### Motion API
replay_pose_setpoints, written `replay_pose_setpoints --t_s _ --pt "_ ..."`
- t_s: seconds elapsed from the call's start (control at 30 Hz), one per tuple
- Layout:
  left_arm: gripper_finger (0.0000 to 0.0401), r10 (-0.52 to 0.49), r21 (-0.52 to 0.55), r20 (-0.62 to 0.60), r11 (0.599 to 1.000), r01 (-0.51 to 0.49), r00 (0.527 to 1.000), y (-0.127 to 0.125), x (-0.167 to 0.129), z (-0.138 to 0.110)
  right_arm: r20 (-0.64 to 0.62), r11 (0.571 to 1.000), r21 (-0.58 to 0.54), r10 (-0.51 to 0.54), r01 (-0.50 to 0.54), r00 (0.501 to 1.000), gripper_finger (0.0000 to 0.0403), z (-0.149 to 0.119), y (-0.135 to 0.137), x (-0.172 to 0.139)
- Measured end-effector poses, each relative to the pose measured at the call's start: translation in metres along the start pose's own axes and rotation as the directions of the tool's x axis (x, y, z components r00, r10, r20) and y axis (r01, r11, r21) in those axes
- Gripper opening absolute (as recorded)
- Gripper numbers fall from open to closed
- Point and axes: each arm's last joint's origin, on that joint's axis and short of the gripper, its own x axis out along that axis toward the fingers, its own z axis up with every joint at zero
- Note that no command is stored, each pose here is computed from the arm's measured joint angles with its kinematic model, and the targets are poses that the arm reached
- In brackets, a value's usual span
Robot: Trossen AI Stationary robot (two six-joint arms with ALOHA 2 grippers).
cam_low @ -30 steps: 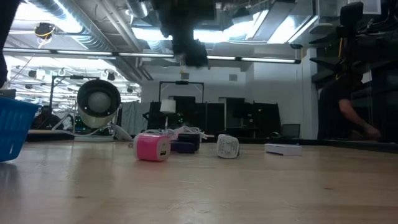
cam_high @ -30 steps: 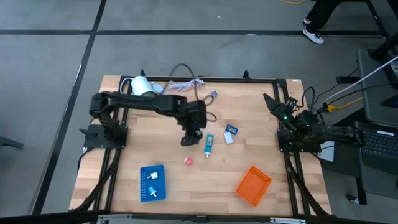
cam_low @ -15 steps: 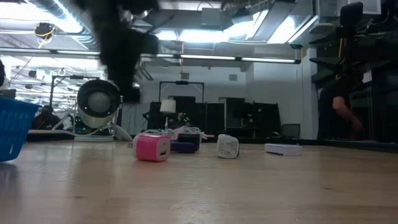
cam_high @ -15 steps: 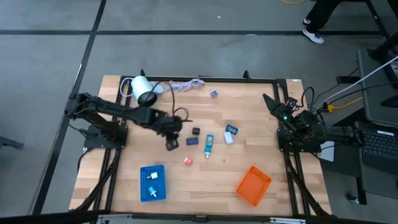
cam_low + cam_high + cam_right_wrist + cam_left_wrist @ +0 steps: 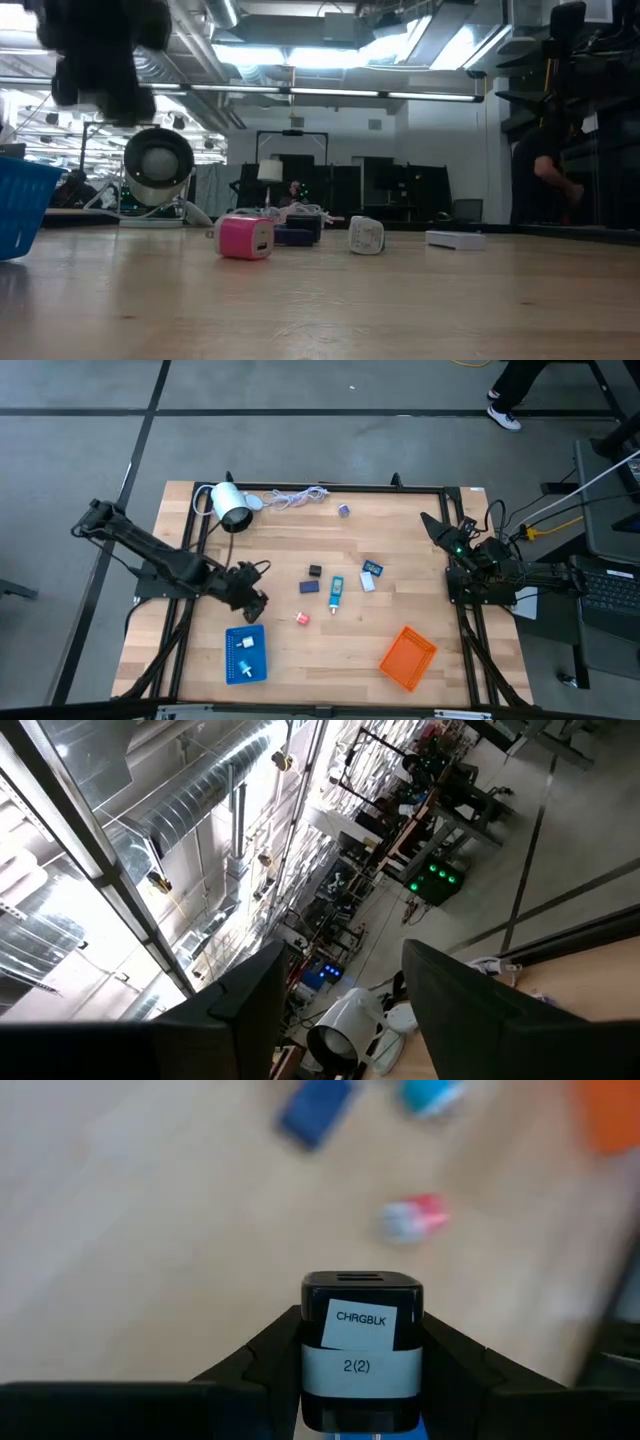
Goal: Pick & Place Office items
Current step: Put the bottom black charger adapter into the blue basket
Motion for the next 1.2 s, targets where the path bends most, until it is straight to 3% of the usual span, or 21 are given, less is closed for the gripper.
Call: replay_pose_setpoints --t_s 0.13,0.23,0.37,0.57,0.77,1.0,1.2 --pt "0.0144 -0.116 0.142 -0.159 0.980 0.139 0.980 -0.022 -0.014 -0.012 -0.002 1.000 -0.004 -0.002 0.002 1.000 0.0205 0.000 0.000 0.000" --pt "0.0144 -0.088 0.203 -0.316 0.966 0.158 0.945 -0.029 -0.007 -0.031 -0.007 1.000 -0.014 -0.013 0.013 1.000 0.0205 -0.001 -0.001 0.000" --pt "0.0144 -0.041 0.268 -0.407 0.950 0.162 0.912 -0.038 0.006 -0.055 -0.012 1.000 -0.021 -0.020 0.020 1.000 0.0205 -0.002 -0.002 0.000" --pt "0.0144 -0.038 0.289 -0.412 0.942 0.170 0.910 -0.049 0.031 -0.069 0.007 0.999 -0.024 -0.036 0.036 0.999 0.0205 -0.001 -0.003 0.000" --pt "0.0144 0.049 0.326 -0.436 0.939 0.106 0.899 -0.046 0.055 -0.077 0.017 0.999 -0.024 -0.044 0.045 0.999 0.0205 -0.001 -0.003 0.000" --pt "0.0145 -0.020 0.325 -0.418 0.931 0.169 0.908 -0.055 0.065 -0.078 0.023 0.999 -0.020 -0.049 0.049 0.999 0.0205 -0.001 -0.003 0.000" --pt "0.0230 -0.026 0.301 -0.416 0.939 0.165 0.909 -0.055 0.063 -0.077 0.023 0.998 -0.029 -0.048 0.049 0.999 0.0205 -0.001 -0.003 0.000"
